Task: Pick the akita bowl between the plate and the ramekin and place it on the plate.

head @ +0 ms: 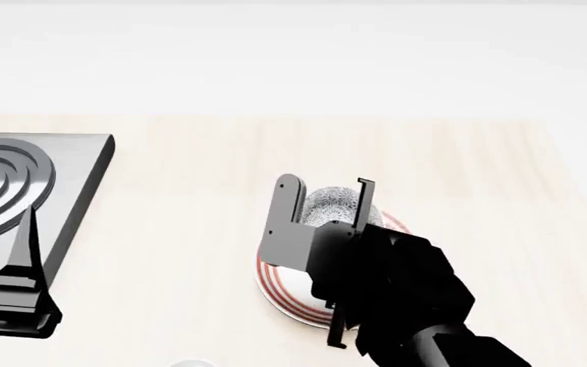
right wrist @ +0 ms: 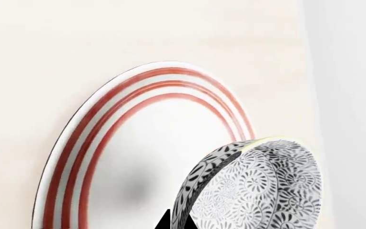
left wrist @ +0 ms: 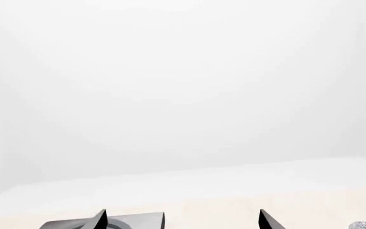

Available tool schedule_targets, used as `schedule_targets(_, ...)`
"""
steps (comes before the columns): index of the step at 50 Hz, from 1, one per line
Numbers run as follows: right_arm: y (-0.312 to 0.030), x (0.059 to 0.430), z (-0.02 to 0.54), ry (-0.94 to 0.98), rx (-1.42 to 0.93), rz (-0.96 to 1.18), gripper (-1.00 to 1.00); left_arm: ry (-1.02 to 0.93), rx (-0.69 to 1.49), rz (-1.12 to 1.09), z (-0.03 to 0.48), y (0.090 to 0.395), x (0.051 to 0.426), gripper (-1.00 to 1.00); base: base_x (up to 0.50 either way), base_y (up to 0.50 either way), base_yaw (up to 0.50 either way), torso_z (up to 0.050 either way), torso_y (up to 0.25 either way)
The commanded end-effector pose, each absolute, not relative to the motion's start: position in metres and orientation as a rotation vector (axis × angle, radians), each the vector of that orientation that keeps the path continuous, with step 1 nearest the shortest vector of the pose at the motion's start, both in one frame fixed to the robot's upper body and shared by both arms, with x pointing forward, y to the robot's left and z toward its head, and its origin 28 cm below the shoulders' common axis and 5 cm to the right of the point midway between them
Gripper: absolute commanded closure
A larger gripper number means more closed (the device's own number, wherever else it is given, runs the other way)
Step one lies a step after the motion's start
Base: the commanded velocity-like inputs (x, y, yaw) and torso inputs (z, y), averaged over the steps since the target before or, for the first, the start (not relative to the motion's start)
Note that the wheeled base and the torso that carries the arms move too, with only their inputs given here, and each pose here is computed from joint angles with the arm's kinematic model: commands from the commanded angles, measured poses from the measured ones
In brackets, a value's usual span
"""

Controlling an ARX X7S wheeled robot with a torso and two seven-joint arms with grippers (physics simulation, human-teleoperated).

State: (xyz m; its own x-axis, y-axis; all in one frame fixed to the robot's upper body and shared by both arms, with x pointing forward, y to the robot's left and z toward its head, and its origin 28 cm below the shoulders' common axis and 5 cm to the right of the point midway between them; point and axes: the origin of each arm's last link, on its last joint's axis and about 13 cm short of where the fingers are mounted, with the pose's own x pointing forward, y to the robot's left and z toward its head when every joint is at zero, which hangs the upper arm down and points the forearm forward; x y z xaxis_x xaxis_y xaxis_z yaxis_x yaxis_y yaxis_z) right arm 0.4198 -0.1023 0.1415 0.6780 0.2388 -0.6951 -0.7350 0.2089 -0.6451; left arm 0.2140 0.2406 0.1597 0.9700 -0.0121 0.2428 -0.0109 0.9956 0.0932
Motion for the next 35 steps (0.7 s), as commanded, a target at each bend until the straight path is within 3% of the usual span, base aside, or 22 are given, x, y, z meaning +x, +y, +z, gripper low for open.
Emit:
schedule_targets(1,-0.091,0.418,0.137,0.509,-1.195,0.760,1.00,-0.261,0.072,-0.067,0.162,0.240,0.210,-1.00,0.00,0.00,0.00,0.000,0.000)
schedule_targets(30,-0.094,0.414,0.127,0.561,-1.207,0.769,1.00,-0.263,0.070,-0.069,0.161,0.241,0.209,-1.00,0.00,0.00,0.00,0.000,0.000)
schedule_targets(31,-0.095,0.415,0.127,0.559,-1.208,0.766,-1.00,-0.264,0.070,-0.069,0.161,0.241,0.209,-1.00,0.00,0.00,0.00,0.000,0.000)
schedule_targets(35,-0.095,0.415,0.128,0.558,-1.210,0.766,-1.00,-0.263,0.071,-0.069,0.160,0.241,0.209,-1.00,0.00,0.00,0.00,0.000,0.000)
